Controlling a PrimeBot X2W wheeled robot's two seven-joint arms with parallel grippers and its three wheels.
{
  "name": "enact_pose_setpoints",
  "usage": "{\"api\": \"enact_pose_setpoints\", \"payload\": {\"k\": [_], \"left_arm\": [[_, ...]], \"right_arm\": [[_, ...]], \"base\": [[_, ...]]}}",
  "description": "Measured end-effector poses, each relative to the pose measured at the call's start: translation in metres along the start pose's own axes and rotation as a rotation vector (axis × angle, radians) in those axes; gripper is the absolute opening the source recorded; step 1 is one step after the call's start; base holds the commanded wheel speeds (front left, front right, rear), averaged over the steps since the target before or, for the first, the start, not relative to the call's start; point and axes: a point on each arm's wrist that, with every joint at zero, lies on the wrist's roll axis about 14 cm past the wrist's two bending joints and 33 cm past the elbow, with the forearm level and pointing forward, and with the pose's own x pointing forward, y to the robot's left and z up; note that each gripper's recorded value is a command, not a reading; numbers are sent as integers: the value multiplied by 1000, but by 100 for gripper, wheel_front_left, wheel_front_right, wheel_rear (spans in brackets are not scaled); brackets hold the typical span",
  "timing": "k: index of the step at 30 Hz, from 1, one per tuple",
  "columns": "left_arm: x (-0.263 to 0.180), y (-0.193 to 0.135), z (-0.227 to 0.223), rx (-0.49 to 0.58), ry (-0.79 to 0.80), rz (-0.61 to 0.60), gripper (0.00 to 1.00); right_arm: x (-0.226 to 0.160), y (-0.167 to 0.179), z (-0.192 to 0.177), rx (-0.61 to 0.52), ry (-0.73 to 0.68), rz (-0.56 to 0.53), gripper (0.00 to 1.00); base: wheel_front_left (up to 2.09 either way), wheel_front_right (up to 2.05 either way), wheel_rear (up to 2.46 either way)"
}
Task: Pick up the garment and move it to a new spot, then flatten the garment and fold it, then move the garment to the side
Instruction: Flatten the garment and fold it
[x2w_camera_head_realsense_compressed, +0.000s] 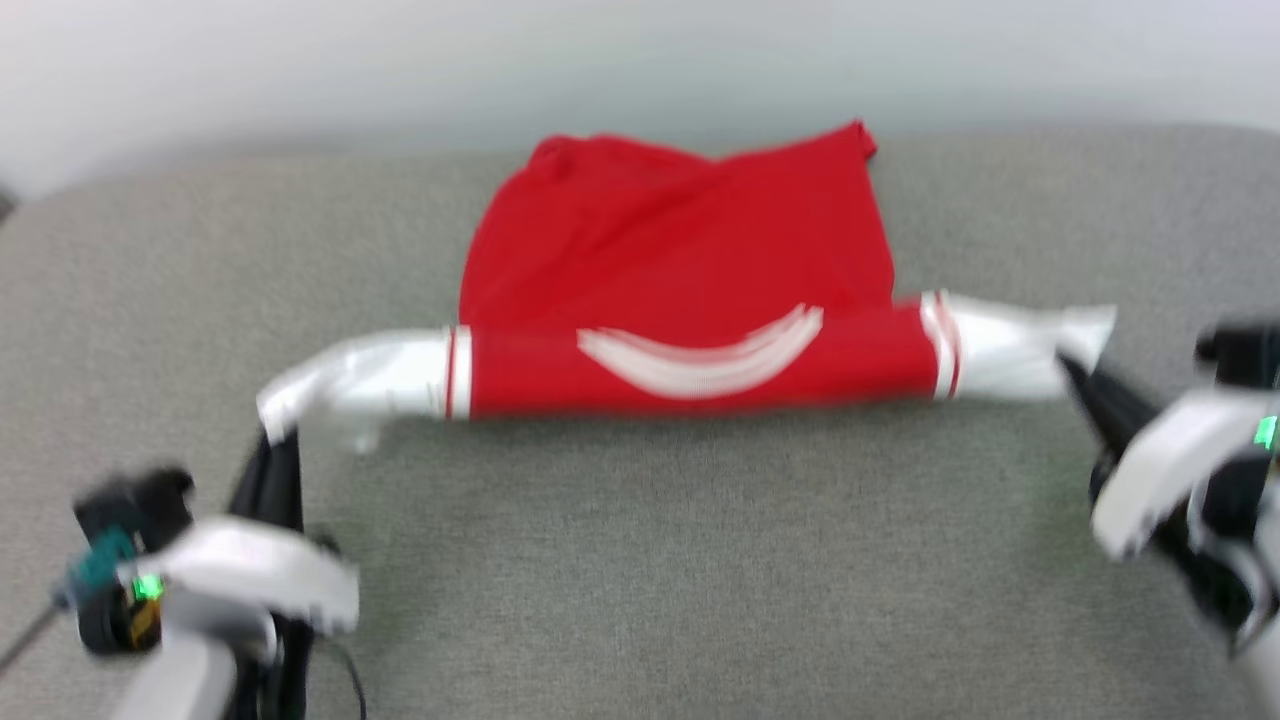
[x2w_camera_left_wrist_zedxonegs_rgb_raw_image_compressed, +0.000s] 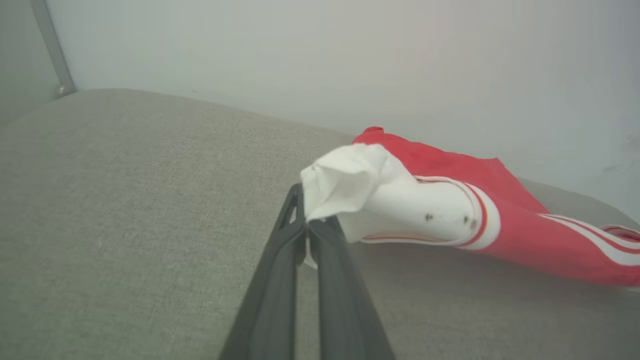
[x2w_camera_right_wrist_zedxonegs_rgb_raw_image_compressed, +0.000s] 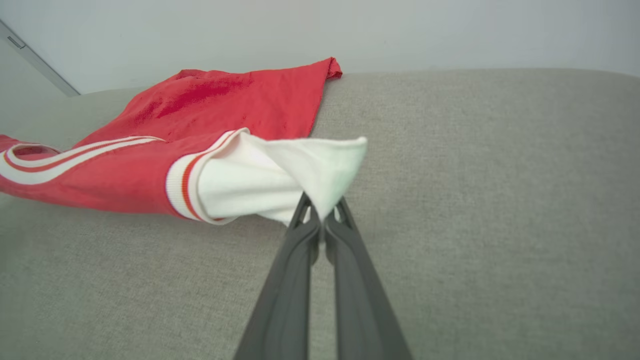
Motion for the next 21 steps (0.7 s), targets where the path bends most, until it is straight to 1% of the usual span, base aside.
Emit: {"api": "enact_pose_setpoints", "payload": {"k": [8,11,13,14,15,16,17,18,19,21], "left_arm": [[-92,20,-57,5,218,67,0],[-121,24,-75,13,283,86,0],[-135,25,-84,20,318,93,0],[-141,26,-87,20,329,99,0],[-146,27,-90,20,340,105,0],[-149,28,-93,18,346,112,0],[-151,28,-93,15,344,114,0],[-152,28,-93,13,343,119,0],[-154,28,-94,13,346,124,0],[-158,27,-97,23,357,124,0]], "right_arm": [[-83,21,-89,129,165,-21,0],[-114,28,-121,145,236,-43,0],[-134,34,-141,175,280,-63,0],[-143,35,-151,167,308,-75,0],[-151,36,-158,179,328,-87,16],[-158,37,-165,177,351,-98,16],[-164,38,-171,166,376,-106,26],[-168,40,-175,178,389,-114,51],[-170,42,-176,170,399,-118,100],[-168,47,-170,171,390,-113,100]], "base": [[0,0,0],[0,0,0],[0,0,0],[0,0,0],[0,0,0],[0,0,0],[0,0,0],[0,0,0],[0,0,0],[0,0,0]]}}
